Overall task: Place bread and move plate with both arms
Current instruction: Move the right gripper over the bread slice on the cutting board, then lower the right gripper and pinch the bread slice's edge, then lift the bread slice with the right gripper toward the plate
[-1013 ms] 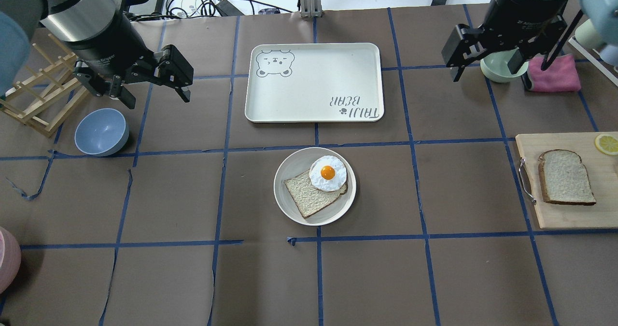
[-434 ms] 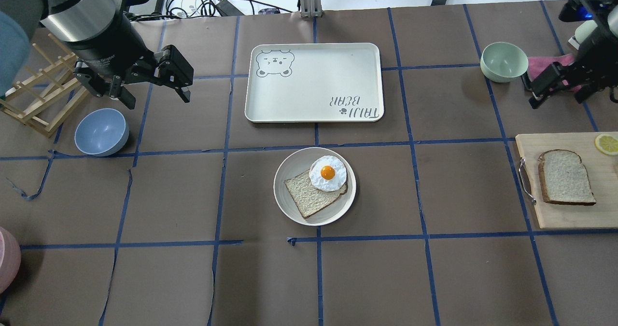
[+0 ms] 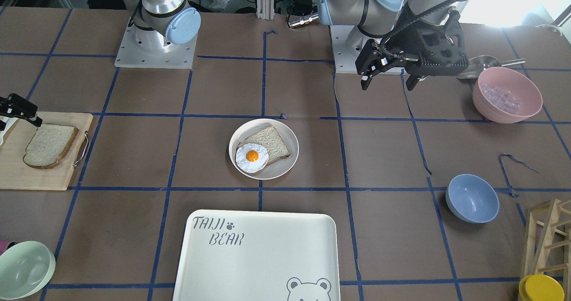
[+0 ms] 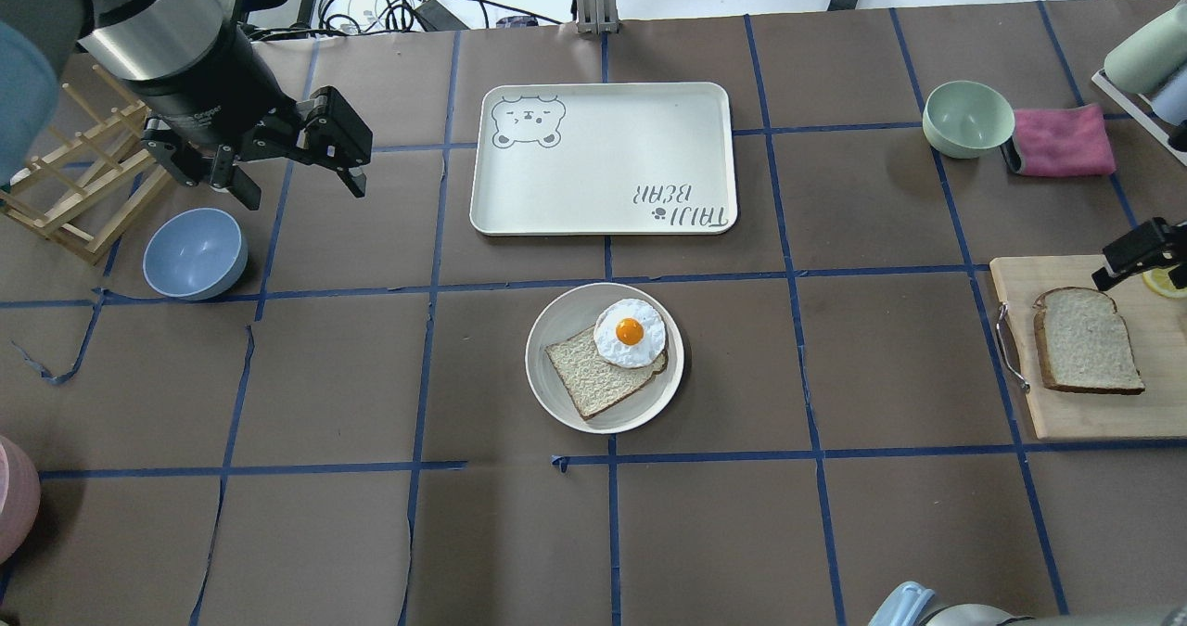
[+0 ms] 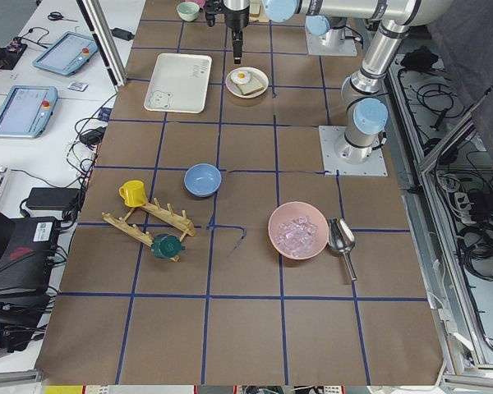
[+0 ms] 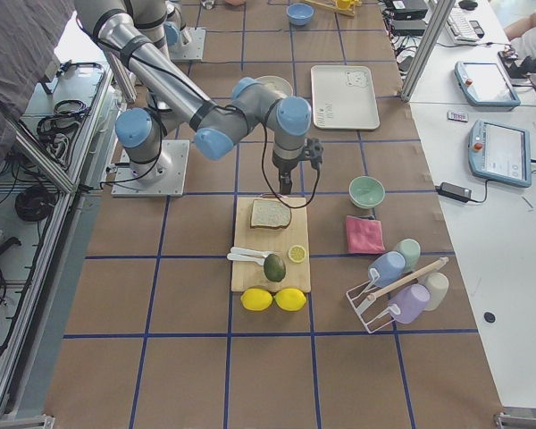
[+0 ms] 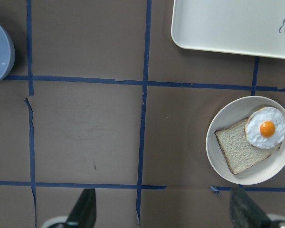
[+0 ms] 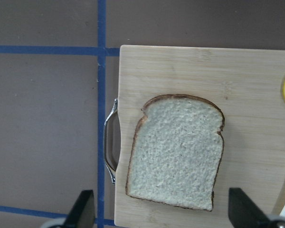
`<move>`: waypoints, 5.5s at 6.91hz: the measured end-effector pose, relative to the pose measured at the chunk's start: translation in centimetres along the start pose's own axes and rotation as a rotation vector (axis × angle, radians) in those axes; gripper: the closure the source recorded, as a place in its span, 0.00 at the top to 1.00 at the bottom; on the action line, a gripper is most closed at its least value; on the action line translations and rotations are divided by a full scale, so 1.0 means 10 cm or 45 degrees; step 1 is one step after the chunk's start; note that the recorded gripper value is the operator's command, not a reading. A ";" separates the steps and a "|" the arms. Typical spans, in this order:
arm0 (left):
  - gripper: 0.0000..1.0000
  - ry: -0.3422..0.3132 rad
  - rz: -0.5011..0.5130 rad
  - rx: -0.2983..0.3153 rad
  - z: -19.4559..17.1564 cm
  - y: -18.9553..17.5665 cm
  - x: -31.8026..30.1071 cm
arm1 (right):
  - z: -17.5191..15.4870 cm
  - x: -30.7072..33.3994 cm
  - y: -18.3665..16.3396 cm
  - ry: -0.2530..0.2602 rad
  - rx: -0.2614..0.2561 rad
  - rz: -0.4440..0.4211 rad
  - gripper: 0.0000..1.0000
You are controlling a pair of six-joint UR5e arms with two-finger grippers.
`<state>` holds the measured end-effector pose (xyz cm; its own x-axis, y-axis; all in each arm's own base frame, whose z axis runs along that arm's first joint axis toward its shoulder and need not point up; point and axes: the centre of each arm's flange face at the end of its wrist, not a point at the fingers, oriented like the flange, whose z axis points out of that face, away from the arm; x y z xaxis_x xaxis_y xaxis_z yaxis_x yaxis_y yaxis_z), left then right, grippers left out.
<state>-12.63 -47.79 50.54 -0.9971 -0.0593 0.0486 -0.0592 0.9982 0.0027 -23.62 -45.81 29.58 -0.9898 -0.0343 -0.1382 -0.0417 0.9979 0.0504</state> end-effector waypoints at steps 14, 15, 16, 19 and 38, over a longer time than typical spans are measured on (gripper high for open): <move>1.00 0.002 0.000 0.000 0.00 0.00 0.00 | 0.96 0.48 0.04 -0.041 -0.043 0.046 0.00; 1.00 0.002 0.000 0.000 0.00 0.00 0.00 | 0.94 0.48 0.04 -0.034 -0.039 0.047 0.00; 1.00 0.002 0.000 0.000 0.00 0.00 0.00 | 0.91 0.48 0.04 -0.029 -0.036 0.049 0.00; 1.00 0.001 0.000 0.000 0.00 0.00 0.00 | 0.86 0.48 0.06 -0.002 -0.056 0.054 0.00; 1.00 0.001 0.000 0.000 0.00 0.00 0.00 | -0.43 -5.11 -0.67 0.099 -0.006 0.166 0.00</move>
<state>-12.65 -47.79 50.54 -0.9970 -0.0591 0.0491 -0.0590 0.9983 0.0027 26.63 -50.94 40.57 -0.9945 0.0908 -0.0529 0.0872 0.9939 0.0677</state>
